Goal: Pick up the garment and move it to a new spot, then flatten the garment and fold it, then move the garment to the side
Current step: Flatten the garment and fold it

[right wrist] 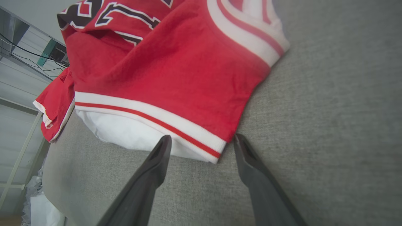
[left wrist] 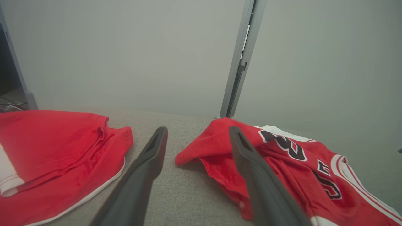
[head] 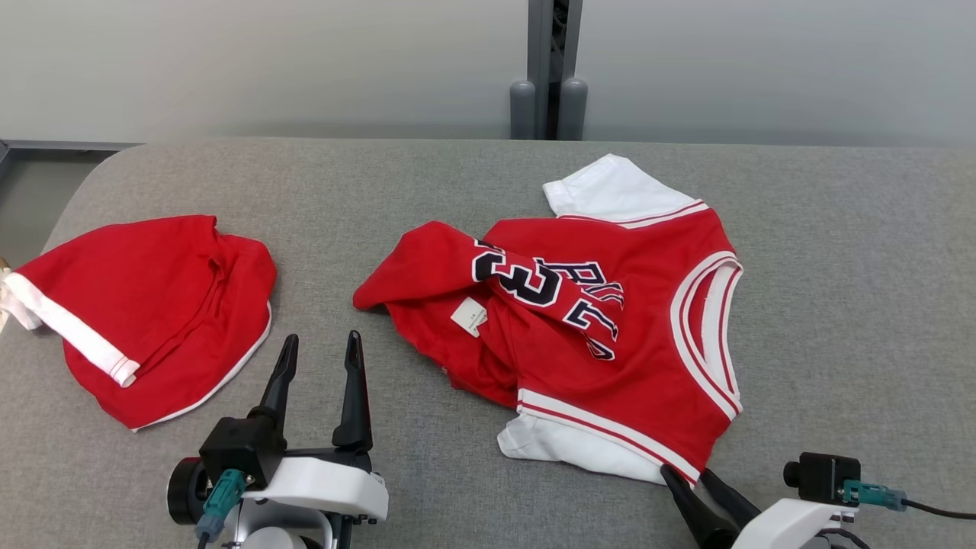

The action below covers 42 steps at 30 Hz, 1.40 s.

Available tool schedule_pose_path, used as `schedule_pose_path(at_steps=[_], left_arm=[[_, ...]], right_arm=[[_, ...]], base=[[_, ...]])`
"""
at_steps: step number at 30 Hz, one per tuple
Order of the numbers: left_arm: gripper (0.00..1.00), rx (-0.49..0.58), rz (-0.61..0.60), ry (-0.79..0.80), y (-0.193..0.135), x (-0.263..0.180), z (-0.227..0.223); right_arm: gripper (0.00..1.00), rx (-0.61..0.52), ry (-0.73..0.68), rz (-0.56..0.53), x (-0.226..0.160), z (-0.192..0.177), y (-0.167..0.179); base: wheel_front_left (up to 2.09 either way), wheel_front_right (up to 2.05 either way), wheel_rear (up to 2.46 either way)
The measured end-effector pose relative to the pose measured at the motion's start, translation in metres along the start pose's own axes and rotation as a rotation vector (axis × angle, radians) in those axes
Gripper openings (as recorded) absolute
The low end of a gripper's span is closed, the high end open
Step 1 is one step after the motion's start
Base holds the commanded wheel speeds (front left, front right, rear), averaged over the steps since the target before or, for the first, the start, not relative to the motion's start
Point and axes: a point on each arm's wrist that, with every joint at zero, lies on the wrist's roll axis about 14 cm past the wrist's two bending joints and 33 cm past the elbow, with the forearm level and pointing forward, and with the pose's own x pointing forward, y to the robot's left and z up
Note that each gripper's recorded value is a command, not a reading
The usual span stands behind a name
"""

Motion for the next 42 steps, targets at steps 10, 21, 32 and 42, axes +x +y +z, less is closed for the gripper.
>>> schedule_pose_path(at_steps=[10, 21, 32, 42], left_arm=[[1.0, 0.007, 0.016, 0.001, 0.005, 0.001, -0.001], [1.0, 0.006, -0.007, -0.016, -0.003, 0.002, 0.005], [1.0, -0.026, -0.077, -0.009, -0.029, 0.006, 0.003], [1.0, -0.029, -0.072, 0.009, -0.028, 0.009, -0.003]], right_arm=[[0.0, 0.016, 0.0, 0.024, 0.012, 0.002, 0.005], [0.0, -0.087, -0.184, -0.053, -0.015, 0.07, -0.034], [0.0, -0.255, -0.357, -0.23, -0.075, 0.162, -0.092], [0.39, -0.292, -0.335, -0.316, -0.072, 0.183, -0.117]], base=[[0.0, 0.0, 0.0], [0.0, 0.0, 0.0], [0.0, 0.0, 0.0], [0.0, 0.0, 0.0]])
